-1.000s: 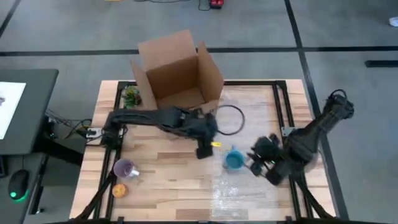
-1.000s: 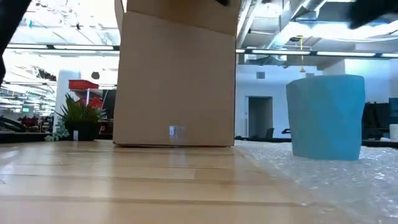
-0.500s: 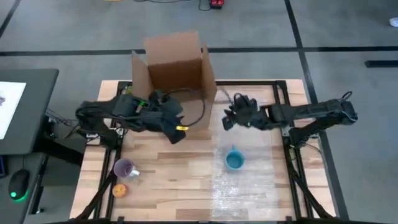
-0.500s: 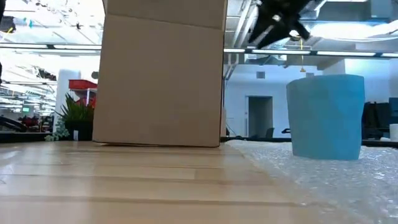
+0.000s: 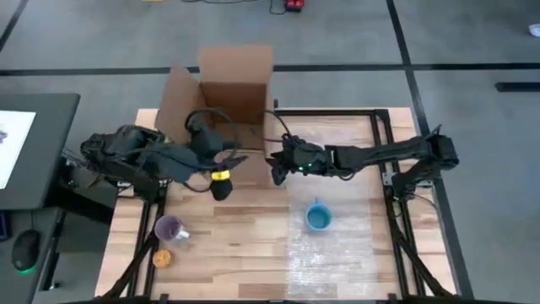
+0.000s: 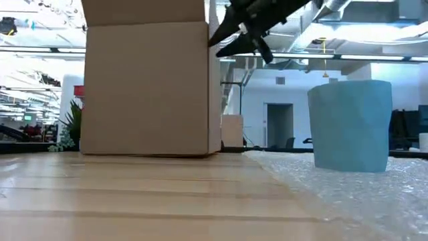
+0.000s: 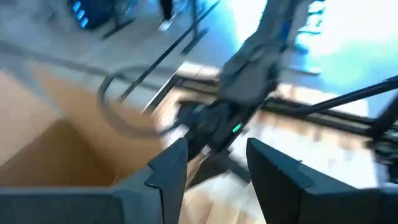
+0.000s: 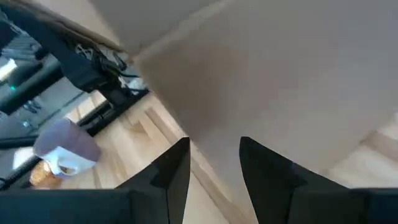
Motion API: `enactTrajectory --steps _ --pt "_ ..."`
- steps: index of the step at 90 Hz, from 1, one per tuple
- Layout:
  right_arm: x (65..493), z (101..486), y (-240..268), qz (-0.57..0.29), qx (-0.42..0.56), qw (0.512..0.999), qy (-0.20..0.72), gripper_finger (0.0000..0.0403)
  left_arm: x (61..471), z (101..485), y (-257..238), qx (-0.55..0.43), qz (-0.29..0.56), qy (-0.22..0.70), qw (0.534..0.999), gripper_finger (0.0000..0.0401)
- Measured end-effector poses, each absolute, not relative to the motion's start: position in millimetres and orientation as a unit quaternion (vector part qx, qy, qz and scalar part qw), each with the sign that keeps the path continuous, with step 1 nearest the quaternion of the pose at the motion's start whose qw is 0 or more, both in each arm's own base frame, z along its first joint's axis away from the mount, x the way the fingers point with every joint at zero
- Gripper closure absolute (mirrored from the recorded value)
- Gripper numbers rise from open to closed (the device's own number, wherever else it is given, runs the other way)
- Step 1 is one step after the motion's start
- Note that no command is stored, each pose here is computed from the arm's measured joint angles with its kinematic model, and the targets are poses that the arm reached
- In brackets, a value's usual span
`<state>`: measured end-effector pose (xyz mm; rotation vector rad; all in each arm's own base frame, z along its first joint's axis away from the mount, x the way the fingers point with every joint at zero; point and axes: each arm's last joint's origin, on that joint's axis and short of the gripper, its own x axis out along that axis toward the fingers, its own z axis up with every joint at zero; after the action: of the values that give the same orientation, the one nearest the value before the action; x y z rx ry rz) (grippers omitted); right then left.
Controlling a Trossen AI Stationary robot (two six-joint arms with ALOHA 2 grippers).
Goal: Wrap mug
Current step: Wrap the blue mug with the bubble wrap
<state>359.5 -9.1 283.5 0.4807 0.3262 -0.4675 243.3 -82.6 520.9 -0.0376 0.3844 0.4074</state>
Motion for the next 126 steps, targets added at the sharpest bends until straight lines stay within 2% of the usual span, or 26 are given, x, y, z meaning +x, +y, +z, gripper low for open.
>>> enactTrajectory --steps 18,34,50,58,68,81,96,108,115,126 --pt "344.6 307.7 -1.7 -0.178 0.157 0.952 0.196 0.0275 256.9 520.1 -93.8 -0.005 0.175 0.176 0.969 0.0255" --pt "288.4 340.6 19.6 -0.135 0.095 0.948 0.273 0.0275 286.9 503.2 -109.8 0.001 0.117 0.198 0.973 0.0255" --pt "228.4 355.7 28.1 -0.076 -0.038 0.93 0.358 0.0275 323.4 471.8 -126.8 0.021 0.11 0.241 0.964 0.0255" --pt "208.5 357.8 31.3 -0.058 -0.017 0.926 0.373 0.0275 345.6 452.0 -133.6 0.002 0.122 0.257 0.959 0.0255" --pt "191.6 354.9 46.3 0.027 0.023 0.919 0.393 0.0272 370.6 430.0 -141.5 -0.075 0.146 0.255 0.953 0.0255" --pt "180.9 356.1 67.5 0.066 0.07 0.913 0.397 0.0258 386.5 416.9 -150.5 -0.138 0.113 0.263 0.948 0.0255" --pt "191.4 337.0 92.5 0.006 0.127 0.886 0.445 0.024 400.2 389.6 -164.9 -0.117 0.087 0.311 0.939 0.0255" --pt "210.1 315.1 102.7 -0.063 0.173 0.854 0.486 0.0222 407.6 373.0 -175.7 -0.19 0.06 0.347 0.916 0.0255" --pt "223.3 300.1 101.2 -0.099 0.172 0.836 0.512 0.0207 408.6 367.3 -181.9 -0.223 0.065 0.356 0.905 0.0255" --pt "237.9 275.0 91.0 -0.179 0.156 0.792 0.562 0.0187 405.9 356.3 -185.7 -0.216 0.108 0.372 0.896 0.0255"
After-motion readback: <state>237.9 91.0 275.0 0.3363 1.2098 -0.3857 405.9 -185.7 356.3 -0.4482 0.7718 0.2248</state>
